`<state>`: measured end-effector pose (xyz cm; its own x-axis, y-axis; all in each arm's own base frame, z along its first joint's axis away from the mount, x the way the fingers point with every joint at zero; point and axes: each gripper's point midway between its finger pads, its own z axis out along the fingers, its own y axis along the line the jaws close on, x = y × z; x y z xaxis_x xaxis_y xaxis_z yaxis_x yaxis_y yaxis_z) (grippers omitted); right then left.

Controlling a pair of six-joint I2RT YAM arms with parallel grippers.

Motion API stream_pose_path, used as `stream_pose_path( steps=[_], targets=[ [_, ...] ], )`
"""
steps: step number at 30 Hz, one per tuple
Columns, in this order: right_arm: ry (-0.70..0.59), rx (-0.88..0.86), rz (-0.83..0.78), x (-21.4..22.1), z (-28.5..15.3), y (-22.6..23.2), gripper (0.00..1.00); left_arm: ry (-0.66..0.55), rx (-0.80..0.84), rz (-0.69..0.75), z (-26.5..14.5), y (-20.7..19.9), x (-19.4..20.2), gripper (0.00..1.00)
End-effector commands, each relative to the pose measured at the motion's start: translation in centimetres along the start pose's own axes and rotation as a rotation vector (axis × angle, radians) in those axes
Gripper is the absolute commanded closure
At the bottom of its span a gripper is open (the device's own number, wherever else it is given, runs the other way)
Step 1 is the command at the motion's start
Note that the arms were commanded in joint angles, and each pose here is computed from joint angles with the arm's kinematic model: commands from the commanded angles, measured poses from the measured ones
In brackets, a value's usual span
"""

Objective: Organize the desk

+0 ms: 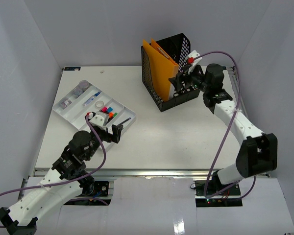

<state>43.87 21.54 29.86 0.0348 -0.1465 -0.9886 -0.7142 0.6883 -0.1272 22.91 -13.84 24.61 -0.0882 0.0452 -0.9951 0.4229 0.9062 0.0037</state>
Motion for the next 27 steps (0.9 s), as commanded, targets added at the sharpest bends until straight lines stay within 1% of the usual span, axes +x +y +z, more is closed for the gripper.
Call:
stream_pose_path(
  steps=[1,4,6,7,10,12,15,20,22,27],
  targets=[
    [-0.037,-0.007,-0.077,-3.7,-4.0,1.6,0.1,0.0,0.024,-0.001,-0.1,-0.4,0.1,0.02],
    [0.034,-0.022,-0.079,-2.4,-6.7,2.9,0.1,-0.005,0.036,-0.005,-0.2,-0.6,0.0,0.02],
    [0.106,0.016,-0.083,-0.4,-8.6,3.1,0.1,-0.011,0.049,-0.005,-0.3,-0.8,-0.2,0.02],
    [0.134,0.038,-0.084,0.9,-9.8,3.4,0.1,-0.012,0.054,-0.007,-0.3,-0.8,-0.2,0.02],
    [0.241,0.183,-0.059,5.0,-12.9,2.6,0.1,-0.022,0.068,-0.011,-0.5,-1.0,-0.5,0.02],
    [0.283,0.228,-0.038,7.6,-15.0,3.0,0.1,-0.026,0.072,-0.012,-0.6,-1.1,-0.6,0.02],
    [0.321,0.269,0.0,10.4,-17.5,4.0,0.1,-0.027,0.089,-0.014,-0.6,-1.4,-0.6,0.02],
    [0.354,0.275,0.065,14.3,-19.7,5.4,0.1,-0.019,0.11,-0.013,-0.5,-1.8,-0.4,0.02],
    [0.344,0.308,0.091,14.7,-20.2,5.2,0.1,-0.017,0.115,-0.013,-0.5,-1.9,-0.4,0.02],
    [0.302,0.406,0.156,13.7,-21.3,3.4,0.1,-0.012,0.114,-0.012,-0.5,-1.9,-0.3,0.02]
  ],
)
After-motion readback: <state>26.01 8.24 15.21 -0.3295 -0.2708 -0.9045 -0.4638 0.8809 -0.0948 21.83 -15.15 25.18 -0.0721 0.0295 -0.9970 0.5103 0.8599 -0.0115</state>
